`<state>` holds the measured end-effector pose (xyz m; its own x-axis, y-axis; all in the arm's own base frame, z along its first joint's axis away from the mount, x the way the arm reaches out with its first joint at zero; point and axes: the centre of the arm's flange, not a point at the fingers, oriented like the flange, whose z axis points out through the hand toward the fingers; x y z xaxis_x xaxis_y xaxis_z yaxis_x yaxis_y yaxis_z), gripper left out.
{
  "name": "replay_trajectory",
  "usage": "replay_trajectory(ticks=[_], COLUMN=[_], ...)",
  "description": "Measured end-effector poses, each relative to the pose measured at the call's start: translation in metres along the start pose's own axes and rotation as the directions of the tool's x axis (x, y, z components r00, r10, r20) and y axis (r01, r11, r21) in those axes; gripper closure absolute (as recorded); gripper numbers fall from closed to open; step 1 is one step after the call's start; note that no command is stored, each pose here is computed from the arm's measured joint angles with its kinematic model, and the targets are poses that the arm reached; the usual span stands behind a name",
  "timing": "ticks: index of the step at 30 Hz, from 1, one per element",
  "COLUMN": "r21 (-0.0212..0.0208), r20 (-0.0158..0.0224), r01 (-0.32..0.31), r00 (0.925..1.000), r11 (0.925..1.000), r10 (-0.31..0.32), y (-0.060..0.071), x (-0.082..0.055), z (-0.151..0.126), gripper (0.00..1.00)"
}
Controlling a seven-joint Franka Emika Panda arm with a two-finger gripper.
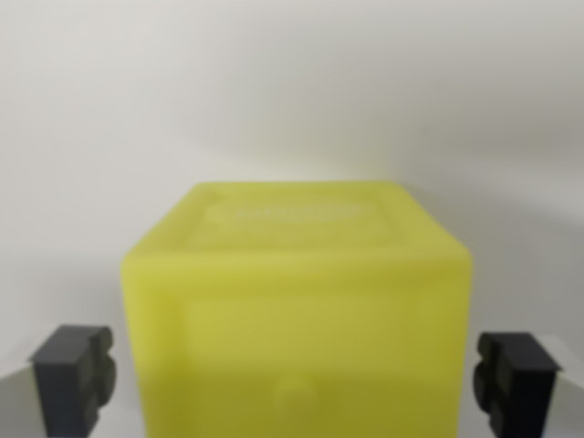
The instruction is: Pick yellow cube
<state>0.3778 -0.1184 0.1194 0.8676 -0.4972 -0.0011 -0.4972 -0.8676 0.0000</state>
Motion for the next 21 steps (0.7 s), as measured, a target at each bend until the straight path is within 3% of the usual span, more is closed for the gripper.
replay_trajectory(ticks=[14, 15, 21], r21=[-0.0003, -0.0004, -0.0002], r20=[0.0003, 0.0003, -0.0001], r01=[0.002, 0.002, 0.001], r00=[1.0000, 1.0000, 1.0000], r11=[1.0000, 1.0000, 1.0000], r10=[-0.002, -0.002, -0.001], y=[0.0001, 0.0001, 0.0002], x=[0.0002, 0.0002, 0.0003], z=[0.0056, 0.0056, 0.0003], gripper=[0.00, 1.00, 1.00])
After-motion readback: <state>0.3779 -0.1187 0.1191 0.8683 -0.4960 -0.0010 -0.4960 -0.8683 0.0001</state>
